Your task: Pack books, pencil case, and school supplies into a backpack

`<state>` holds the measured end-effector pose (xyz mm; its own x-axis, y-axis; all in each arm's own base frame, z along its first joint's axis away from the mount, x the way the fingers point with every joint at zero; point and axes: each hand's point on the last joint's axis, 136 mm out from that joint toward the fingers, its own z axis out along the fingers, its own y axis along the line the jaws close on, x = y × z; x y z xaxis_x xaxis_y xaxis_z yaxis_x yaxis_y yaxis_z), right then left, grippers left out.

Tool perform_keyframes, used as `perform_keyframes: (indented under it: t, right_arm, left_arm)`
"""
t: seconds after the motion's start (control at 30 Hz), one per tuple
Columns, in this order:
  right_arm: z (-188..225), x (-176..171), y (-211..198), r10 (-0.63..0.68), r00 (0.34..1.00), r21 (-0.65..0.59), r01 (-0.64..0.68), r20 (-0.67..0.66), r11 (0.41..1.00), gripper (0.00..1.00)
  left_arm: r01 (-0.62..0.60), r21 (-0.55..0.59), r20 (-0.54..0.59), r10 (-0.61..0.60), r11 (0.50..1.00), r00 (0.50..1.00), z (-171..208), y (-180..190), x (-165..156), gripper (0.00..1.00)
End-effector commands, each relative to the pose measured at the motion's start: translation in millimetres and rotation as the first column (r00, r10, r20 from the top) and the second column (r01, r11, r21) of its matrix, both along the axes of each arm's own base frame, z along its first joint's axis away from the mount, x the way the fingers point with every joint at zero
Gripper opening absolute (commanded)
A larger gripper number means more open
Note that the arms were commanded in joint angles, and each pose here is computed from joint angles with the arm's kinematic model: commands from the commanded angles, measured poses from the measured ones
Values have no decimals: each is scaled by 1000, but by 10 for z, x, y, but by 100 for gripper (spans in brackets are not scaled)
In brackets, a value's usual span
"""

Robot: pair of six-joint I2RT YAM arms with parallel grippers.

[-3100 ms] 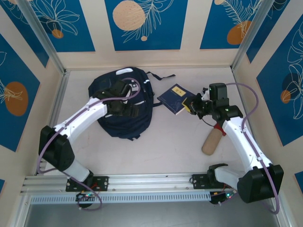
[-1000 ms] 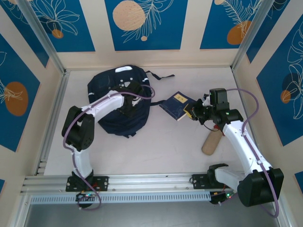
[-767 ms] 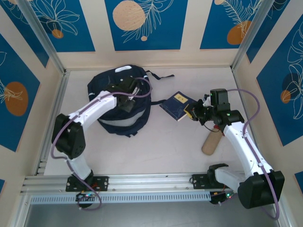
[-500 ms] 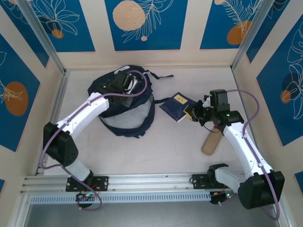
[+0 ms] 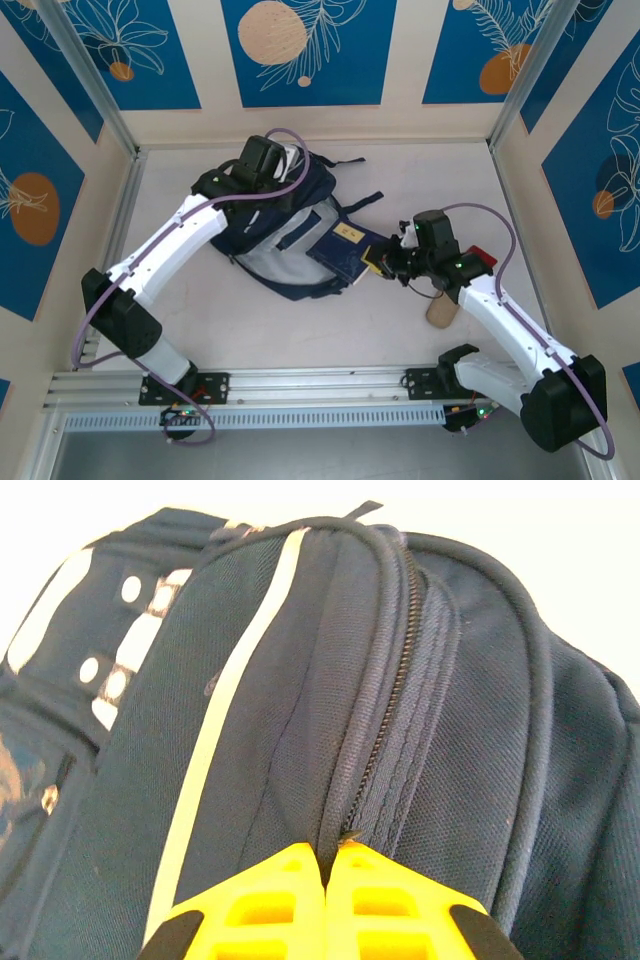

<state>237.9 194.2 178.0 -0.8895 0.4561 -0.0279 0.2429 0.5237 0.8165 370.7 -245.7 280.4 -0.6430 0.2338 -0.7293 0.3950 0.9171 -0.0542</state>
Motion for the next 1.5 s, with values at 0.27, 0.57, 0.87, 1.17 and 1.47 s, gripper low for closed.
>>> perform_keyframes:
  t: [0.27,0.57,0.87,1.17,1.47]
  right_arm:
    - [191,395,392,46,994,86,-54,94,995,11]
    - [-91,741,697,74,993,48,-78,95,996,11]
    - [-562,1171,1176,0,997,92,8,-84,996,13]
    - [-712,1269,1448,33,991,79,-23,-128,997,28]
    - [-561,889,1079,40,996,10,-39,-77,999,65]
  left_arm:
    - [39,-196,158,-8,980,987,848,-180,-147,0]
    - [35,-231,167,4,972,986,916,-171,-167,0]
    - [10,-240,153,28,971,988,907,-134,-173,0]
    - [-9,-239,156,48,971,987,917,-52,-216,0]
    - [-49,-194,138,76,980,987,742,51,-189,0]
